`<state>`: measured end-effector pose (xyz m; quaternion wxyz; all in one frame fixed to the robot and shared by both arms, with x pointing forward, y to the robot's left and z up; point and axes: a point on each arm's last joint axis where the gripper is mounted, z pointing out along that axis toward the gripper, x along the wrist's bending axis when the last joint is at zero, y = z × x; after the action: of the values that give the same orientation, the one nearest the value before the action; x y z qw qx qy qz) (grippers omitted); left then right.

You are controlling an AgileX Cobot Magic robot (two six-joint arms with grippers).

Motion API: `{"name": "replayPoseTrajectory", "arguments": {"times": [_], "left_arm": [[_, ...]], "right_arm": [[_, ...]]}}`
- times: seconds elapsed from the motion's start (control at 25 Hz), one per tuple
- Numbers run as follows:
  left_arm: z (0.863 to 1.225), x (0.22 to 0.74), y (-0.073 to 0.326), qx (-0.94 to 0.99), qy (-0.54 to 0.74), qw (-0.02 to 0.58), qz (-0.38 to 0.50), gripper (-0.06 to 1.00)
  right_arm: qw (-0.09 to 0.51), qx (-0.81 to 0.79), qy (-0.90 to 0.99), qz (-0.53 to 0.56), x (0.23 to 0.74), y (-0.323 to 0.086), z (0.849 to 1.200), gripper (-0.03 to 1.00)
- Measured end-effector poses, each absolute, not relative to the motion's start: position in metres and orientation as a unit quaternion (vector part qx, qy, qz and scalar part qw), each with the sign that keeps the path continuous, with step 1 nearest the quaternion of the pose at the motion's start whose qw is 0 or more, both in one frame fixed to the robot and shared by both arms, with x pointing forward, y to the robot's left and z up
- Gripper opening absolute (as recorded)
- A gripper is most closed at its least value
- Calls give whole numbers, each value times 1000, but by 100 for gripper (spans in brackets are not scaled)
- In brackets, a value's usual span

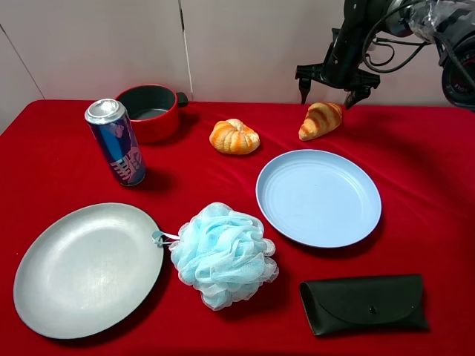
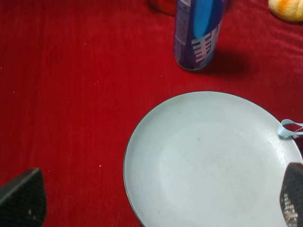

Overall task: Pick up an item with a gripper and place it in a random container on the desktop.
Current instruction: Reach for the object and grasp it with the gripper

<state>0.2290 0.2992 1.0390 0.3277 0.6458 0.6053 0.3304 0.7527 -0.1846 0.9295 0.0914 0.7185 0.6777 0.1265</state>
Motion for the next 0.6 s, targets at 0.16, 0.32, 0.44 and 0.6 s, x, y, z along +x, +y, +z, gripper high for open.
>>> {"name": "replayPoseTrajectory", "arguments": {"times": [0.16,0.32,0.44,0.6], "left_arm": [[1039,229,299,646,605,328,330,100],[1039,229,299,646,605,328,330,100],[1039,229,299,646,605,328,330,100],[1039,229,299,646,605,328,330,100]], "right_arm": [[101,718,674,140,756,-186,928,69],[99,721,673,137,758,-187,919,69],[93,722,672,132,759,-186,909,69],[85,725,672,127,759,-185,898,69]]}}
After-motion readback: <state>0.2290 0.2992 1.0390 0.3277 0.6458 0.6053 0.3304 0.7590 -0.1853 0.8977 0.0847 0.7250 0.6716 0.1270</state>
